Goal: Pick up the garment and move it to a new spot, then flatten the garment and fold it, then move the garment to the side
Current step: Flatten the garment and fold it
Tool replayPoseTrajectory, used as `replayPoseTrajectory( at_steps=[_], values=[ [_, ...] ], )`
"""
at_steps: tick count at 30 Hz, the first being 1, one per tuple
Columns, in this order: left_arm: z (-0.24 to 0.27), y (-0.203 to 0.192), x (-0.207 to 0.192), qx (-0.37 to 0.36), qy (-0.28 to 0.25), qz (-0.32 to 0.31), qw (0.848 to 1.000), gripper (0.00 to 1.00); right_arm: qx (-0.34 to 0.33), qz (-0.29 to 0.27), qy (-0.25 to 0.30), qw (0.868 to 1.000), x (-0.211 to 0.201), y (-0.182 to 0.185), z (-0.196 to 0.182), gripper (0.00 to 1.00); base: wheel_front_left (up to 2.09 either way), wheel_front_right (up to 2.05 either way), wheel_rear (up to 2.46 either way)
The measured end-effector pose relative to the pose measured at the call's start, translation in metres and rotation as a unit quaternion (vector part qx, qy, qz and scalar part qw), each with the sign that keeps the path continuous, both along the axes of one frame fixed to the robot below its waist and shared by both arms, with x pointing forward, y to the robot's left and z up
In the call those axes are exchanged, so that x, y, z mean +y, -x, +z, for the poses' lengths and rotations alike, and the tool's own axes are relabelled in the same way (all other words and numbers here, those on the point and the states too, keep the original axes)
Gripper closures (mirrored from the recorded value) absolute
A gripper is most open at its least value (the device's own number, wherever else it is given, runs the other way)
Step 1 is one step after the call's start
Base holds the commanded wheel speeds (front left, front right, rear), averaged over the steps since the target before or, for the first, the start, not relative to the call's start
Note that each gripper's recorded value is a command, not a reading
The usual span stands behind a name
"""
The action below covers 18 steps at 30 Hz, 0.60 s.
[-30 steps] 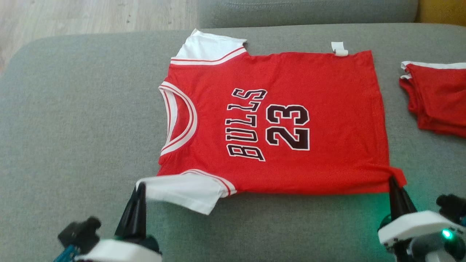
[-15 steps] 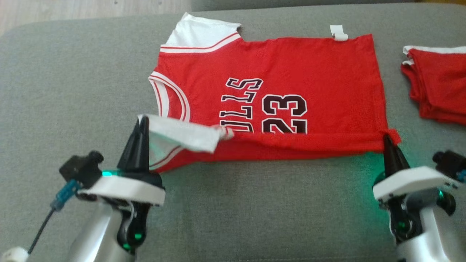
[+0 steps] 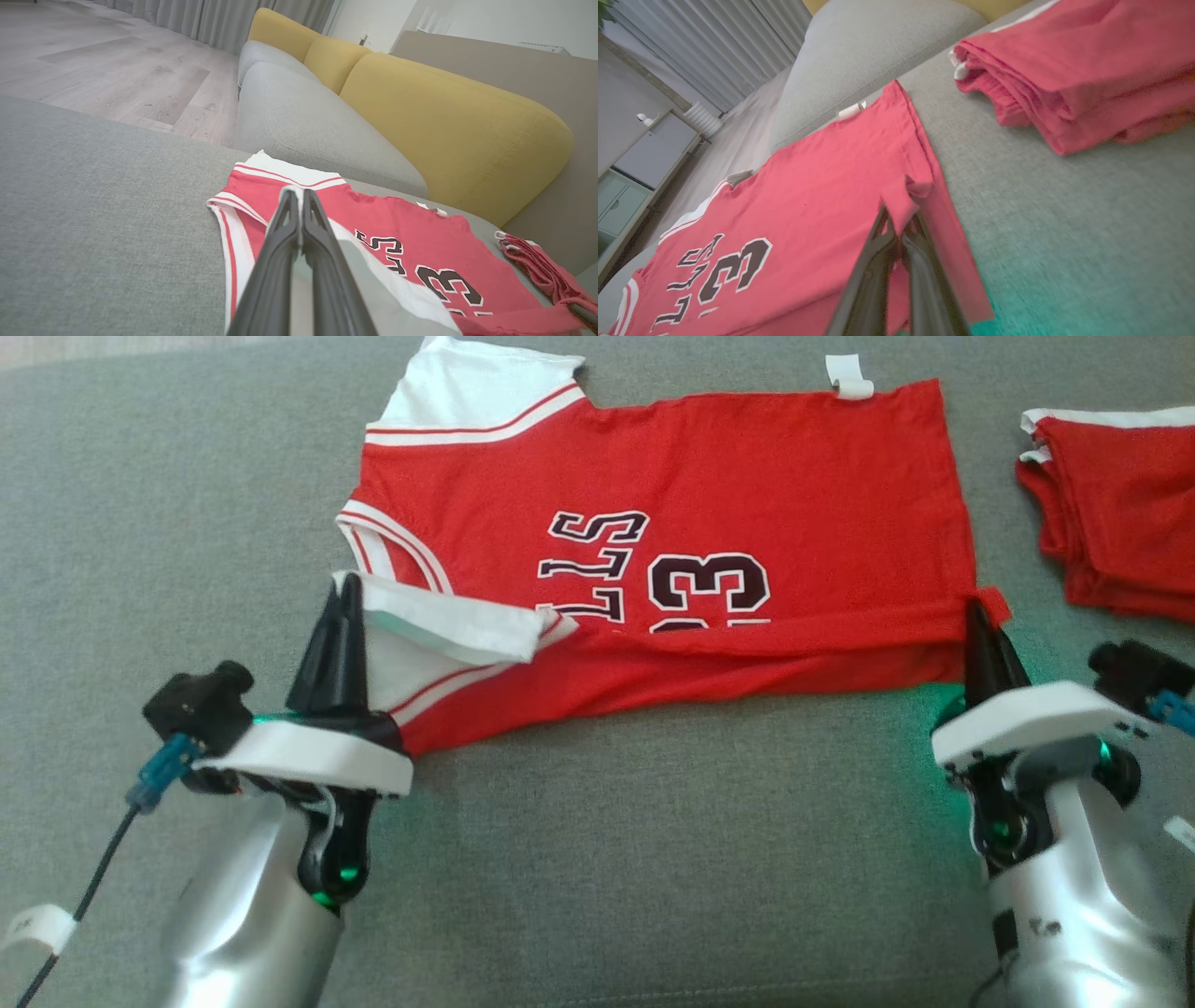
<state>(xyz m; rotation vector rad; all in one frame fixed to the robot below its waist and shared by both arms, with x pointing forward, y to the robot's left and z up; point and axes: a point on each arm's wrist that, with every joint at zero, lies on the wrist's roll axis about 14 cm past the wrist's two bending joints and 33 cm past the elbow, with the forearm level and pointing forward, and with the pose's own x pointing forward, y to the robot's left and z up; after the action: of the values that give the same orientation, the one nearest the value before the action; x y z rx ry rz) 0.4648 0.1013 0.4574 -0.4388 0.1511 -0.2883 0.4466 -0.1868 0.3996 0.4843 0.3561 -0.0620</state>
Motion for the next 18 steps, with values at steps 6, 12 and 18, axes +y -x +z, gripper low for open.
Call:
replayPoseTrajectory(
  at_steps=[6,12,18],
  values=[
    [-0.002,-0.012,0.005,-0.004,0.002,0.017,1.000,0.00,-0.032,0.002,0.002,0.999,0.006,-0.018,0.013,0.00,0.00,0.00,0.00],
    [0.001,-0.015,0.004,-0.008,0.011,0.022,1.000,0.00,-0.055,0.005,0.010,0.998,0.009,-0.024,0.021,0.00,0.00,0.00,0.00],
    [0.022,-0.011,0.002,-0.039,0.023,0.020,0.999,0.00,-0.103,0.005,0.068,0.992,0.000,-0.024,0.045,0.00,0.00,0.00,0.00]
  ],
)
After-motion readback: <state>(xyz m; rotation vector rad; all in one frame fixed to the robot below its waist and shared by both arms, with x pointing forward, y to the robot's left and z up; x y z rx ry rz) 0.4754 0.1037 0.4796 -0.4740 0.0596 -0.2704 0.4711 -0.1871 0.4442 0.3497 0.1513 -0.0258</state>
